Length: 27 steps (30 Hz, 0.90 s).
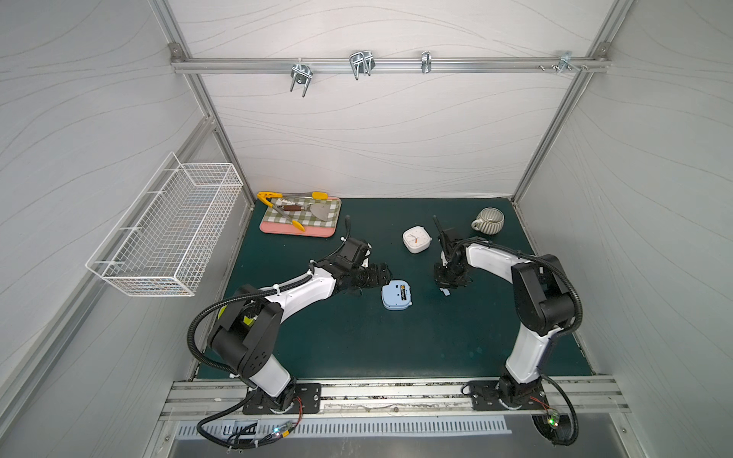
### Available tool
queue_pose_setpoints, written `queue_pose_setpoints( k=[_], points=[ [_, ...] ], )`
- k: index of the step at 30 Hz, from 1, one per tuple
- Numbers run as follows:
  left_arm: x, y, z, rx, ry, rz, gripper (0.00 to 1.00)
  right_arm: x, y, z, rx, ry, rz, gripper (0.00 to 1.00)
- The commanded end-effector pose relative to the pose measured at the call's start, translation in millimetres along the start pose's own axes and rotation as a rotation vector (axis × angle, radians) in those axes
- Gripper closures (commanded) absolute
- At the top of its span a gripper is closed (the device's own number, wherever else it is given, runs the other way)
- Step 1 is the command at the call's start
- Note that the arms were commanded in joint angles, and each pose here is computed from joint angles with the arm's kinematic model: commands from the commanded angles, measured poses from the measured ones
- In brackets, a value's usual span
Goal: Insert the battery into the alarm
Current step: Pick up the cover from the center of the board.
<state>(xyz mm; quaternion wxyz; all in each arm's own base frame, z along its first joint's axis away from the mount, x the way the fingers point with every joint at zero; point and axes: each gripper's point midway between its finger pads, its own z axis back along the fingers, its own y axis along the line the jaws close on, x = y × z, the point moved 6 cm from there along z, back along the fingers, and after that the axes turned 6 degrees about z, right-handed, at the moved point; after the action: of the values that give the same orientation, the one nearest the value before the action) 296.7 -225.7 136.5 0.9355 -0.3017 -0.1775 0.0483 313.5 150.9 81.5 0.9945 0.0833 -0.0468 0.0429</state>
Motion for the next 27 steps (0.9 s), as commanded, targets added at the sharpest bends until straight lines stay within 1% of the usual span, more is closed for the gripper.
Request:
queue_pose_setpoints(
  k=[1,6,17,22,27],
  points=[
    [7,-5,-2,-0.016,-0.023,-0.016,0.02,-3,3,-1,-0.010,0.038,0.020,0.85],
    [6,-5,-3,-0.014,-0.022,-0.016,0.02,-2,5,1,-0.008,0.035,0.024,0.90],
    [5,-5,-5,-0.027,-0.018,-0.014,0.02,-1,7,6,0.005,0.024,0.019,0.94],
    [6,-8,-6,-0.062,-0.029,-0.017,0.02,1,10,16,0.031,-0.009,0.014,0.95],
    [8,-15,-4,-0.117,-0.073,-0.018,0.02,4,14,29,0.081,-0.049,-0.002,0.95]
  ],
)
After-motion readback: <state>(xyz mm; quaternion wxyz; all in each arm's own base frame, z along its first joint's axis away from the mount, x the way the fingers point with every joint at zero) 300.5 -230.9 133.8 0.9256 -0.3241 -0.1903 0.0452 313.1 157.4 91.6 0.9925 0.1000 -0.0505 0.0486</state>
